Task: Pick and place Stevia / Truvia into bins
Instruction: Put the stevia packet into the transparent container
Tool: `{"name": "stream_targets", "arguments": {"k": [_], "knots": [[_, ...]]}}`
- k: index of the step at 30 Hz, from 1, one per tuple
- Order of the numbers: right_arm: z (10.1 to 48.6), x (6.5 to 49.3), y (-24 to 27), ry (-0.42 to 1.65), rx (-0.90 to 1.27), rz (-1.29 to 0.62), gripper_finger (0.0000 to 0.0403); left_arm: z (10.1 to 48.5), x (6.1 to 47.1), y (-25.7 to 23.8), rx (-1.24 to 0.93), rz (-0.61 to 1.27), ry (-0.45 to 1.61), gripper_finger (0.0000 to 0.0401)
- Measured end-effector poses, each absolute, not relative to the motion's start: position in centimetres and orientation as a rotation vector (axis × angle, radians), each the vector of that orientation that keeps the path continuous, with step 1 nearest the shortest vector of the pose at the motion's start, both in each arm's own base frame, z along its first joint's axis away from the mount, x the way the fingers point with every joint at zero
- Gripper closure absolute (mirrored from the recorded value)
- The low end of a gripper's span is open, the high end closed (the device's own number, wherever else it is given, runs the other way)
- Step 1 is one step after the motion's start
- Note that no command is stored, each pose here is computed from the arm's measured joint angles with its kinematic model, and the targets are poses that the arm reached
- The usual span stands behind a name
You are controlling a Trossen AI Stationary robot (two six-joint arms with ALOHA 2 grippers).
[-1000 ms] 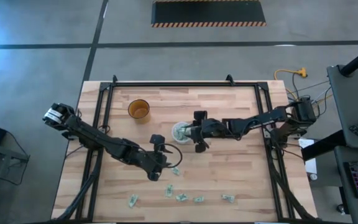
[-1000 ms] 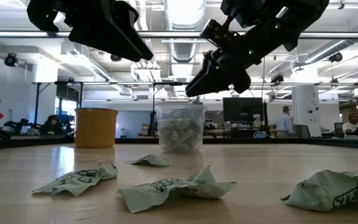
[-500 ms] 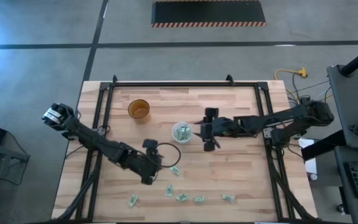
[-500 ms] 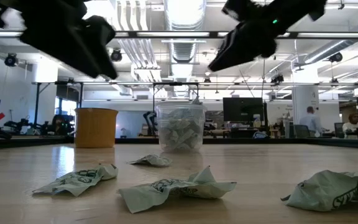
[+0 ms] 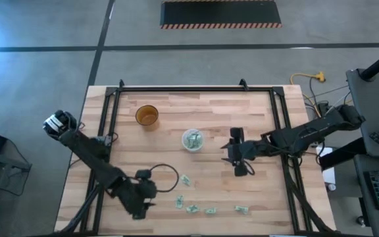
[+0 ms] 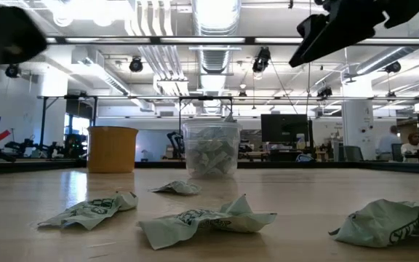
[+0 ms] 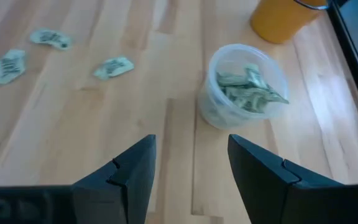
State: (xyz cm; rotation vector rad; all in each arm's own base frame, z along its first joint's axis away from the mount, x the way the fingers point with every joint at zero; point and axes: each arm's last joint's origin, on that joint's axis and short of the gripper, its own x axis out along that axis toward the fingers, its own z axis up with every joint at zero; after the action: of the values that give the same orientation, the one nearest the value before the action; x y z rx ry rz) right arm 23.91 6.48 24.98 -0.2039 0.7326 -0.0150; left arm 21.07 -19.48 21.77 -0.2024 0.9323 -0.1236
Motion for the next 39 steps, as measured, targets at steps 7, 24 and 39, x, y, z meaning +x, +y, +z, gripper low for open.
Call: {"name": "stream_targets", "arguments": {"k": [7,24,39], "knots": [[24.9,23.7,7.2,0.730,-0.215,0.013,0.0211,20.5,19.5,-21.7,-0.369,-0.055,0.989,0.0193],[24.7,23.6,7.2,0.739,-0.193,0.003,0.0211,16.2,19.6,-23.6,-0.681,0.118,1.307,0.0193],[24.7,23.6,7.2,0.739,-0.192,0.003,0.0211,17.5,19.7,-23.6,-0.643,0.252,1.383,0.0193]]}}
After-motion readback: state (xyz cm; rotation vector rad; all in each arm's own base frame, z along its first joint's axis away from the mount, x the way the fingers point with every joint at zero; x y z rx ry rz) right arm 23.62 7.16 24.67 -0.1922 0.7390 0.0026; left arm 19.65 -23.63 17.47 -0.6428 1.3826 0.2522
